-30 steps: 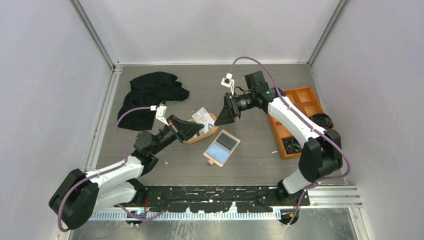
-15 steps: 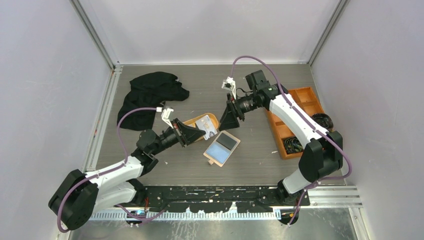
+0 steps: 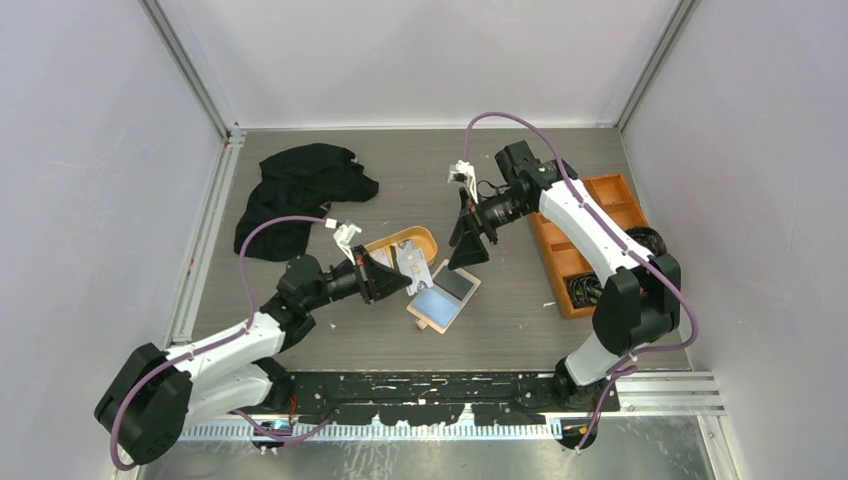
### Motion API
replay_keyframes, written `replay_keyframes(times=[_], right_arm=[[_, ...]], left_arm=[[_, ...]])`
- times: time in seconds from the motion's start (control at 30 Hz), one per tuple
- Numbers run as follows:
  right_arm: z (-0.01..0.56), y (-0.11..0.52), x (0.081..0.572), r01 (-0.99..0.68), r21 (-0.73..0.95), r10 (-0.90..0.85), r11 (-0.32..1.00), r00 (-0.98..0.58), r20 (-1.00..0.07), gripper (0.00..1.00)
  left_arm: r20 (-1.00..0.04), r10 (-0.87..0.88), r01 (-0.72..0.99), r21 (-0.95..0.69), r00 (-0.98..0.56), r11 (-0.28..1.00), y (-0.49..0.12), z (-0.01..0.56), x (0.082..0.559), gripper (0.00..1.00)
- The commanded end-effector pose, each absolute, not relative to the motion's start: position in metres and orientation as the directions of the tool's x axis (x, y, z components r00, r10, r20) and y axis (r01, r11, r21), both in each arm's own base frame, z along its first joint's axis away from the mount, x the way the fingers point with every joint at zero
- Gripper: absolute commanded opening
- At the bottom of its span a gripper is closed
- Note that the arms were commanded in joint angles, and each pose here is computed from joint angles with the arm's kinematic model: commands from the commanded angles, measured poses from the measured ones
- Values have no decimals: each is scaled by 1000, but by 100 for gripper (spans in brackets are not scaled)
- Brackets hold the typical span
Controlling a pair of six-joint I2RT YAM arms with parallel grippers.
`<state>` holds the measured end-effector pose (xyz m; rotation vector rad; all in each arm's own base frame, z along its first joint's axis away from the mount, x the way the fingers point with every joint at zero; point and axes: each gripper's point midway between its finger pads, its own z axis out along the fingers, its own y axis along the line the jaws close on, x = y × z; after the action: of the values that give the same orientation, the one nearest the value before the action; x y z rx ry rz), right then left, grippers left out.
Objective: Put the credit cards into the card holder
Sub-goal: Pick up the credit card from the storage box.
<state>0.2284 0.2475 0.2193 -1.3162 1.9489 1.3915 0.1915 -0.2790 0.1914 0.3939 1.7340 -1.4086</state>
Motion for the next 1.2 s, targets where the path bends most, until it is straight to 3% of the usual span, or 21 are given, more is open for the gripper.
replay_keyframes(times=[0.0, 0.17, 0.57, 0.83, 0.93, 1.03, 1.07, 1.1, 1.17], right_arm=[[247, 253, 219, -867, 498, -377, -7, -459, -804, 99], [249, 262, 225, -850, 526, -330, 21, -503, -799, 98], [239, 290, 211, -812, 583, -373, -23, -534, -759, 56], [248, 286, 202, -808, 585, -380, -66, -522, -764, 42], [250, 285, 201, -810, 583, -380, -69, -519, -766, 29], [251, 285, 201, -807, 586, -382, -66, -522, -763, 5], [250, 284, 201, -808, 587, -385, -58, -524, -760, 2], [250, 283, 203, -810, 585, -387, -49, -524, -759, 1], [247, 278, 208, -808, 588, -381, -19, -538, -752, 1]], left_arm=[[-795, -255, 748, -606, -551, 271, -288, 214, 191, 0], [-810, -236, 774, -584, -537, 244, -297, 220, 185, 0], [-824, -234, 814, -557, -516, 165, -313, 234, 175, 0], [-825, -249, 815, -553, -507, 174, -311, 236, 175, 0], [-824, -257, 814, -553, -504, 178, -309, 236, 175, 0], [-820, -268, 809, -559, -506, 183, -308, 238, 177, 0], [-817, -277, 804, -563, -506, 190, -307, 238, 178, 0], [-812, -287, 795, -571, -508, 207, -306, 237, 181, 6], [-796, -307, 758, -598, -523, 261, -300, 229, 187, 28]])
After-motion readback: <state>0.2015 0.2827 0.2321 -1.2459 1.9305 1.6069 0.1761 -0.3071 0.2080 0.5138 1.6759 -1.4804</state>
